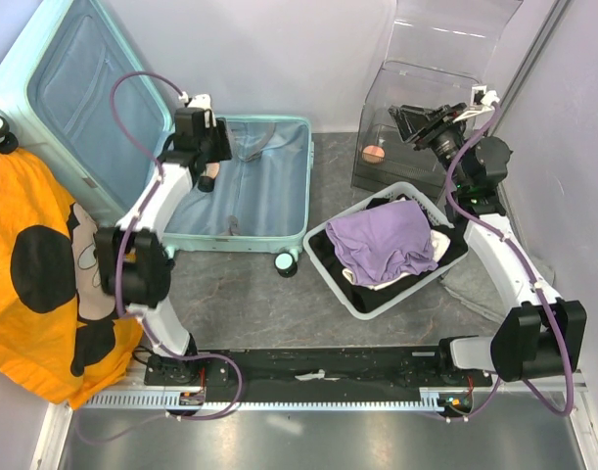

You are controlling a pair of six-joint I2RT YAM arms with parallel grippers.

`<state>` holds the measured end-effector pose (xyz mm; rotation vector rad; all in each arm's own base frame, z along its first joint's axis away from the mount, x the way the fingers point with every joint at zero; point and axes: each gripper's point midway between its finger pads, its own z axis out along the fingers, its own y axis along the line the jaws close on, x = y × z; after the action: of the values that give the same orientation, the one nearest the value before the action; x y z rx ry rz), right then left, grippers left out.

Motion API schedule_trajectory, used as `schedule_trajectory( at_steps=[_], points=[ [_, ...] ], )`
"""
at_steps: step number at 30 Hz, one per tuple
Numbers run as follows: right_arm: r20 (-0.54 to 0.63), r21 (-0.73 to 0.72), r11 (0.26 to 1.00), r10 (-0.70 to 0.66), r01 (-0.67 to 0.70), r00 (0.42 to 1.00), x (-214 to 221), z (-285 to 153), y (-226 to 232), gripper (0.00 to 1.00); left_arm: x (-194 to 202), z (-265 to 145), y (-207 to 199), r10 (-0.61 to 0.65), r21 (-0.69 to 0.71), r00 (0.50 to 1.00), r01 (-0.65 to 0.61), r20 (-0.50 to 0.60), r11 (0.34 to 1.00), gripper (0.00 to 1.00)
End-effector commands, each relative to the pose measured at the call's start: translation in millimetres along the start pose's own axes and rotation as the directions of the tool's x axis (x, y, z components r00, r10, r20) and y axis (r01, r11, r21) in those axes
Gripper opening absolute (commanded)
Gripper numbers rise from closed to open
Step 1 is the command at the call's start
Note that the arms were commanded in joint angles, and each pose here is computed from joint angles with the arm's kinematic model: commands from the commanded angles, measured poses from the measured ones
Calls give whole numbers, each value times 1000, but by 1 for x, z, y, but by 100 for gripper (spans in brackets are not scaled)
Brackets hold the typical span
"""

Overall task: Open, take out, and arrange the luggage
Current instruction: Place the personal item in the storage box, then pick up the personal item from the luggage.

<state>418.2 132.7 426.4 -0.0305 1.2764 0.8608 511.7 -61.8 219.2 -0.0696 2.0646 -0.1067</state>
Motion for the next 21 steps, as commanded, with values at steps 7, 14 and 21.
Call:
schedule_trajectory(
  at_steps=[7, 14, 21],
  points=[
    [50, -197, 980, 22, -12, 999, -12, 0, 51, 51, 16, 101, 54, 56, -51, 983, -66, -177, 997, 47],
    [42, -201, 980, 13, -4, 999, -10, 6, 54, 50, 55, 136, 52, 56, 19, 959, -52, -278, 998, 42],
    [24, -208, 978, 23, -18, 999, -2, 14, 54, 50, 78, 144, 57, 30, 29, 944, -21, -330, 999, 39]
  ],
)
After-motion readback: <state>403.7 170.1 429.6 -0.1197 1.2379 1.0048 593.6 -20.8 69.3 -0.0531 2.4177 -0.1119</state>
